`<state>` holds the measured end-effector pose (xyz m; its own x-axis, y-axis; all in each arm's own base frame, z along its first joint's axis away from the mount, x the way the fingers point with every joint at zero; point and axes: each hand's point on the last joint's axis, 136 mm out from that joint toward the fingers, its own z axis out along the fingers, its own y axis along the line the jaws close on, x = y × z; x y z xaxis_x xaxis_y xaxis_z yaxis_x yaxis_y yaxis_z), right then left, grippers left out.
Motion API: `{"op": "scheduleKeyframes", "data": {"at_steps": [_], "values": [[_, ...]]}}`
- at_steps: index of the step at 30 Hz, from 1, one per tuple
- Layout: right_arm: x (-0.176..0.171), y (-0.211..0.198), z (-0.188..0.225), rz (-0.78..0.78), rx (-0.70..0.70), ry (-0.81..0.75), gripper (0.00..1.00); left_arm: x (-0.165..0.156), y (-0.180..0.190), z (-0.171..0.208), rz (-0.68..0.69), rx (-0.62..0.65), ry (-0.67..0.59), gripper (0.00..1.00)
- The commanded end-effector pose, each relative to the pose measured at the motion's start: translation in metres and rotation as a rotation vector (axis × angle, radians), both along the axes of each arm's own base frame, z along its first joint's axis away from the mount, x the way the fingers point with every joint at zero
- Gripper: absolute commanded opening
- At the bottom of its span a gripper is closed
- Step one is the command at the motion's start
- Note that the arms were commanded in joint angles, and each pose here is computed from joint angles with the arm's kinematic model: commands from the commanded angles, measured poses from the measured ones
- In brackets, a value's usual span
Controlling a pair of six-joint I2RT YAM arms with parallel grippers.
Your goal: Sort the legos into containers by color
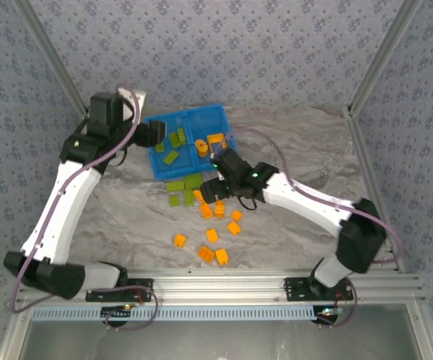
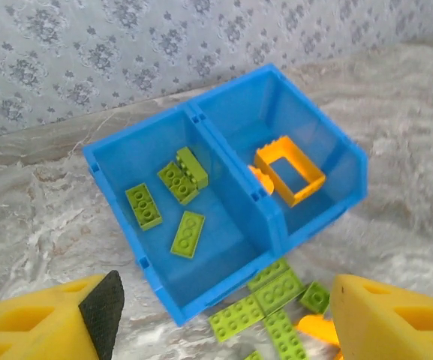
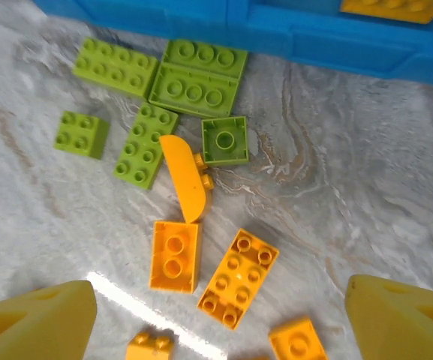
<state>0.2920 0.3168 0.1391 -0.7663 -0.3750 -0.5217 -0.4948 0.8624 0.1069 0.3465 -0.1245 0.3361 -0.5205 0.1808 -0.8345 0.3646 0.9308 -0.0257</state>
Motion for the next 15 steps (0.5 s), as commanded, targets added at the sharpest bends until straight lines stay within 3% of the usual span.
{"op": "scheduleKeyframes", "data": {"at_steps": [1,6,15], "values": [[0.006,0.020,-0.017,0.050,-0.006,0.034,0.84,-0.003,-0.009,-0.012,-0.117,0.070,-0.078,0.76],[0.009,0.039,-0.052,0.079,-0.030,0.106,0.79,-0.008,-0.013,-0.049,-0.154,0.069,-0.033,0.98],[0.017,0.058,-0.088,0.072,-0.049,0.130,0.62,0.000,-0.022,-0.076,-0.163,0.044,0.073,0.99]]}}
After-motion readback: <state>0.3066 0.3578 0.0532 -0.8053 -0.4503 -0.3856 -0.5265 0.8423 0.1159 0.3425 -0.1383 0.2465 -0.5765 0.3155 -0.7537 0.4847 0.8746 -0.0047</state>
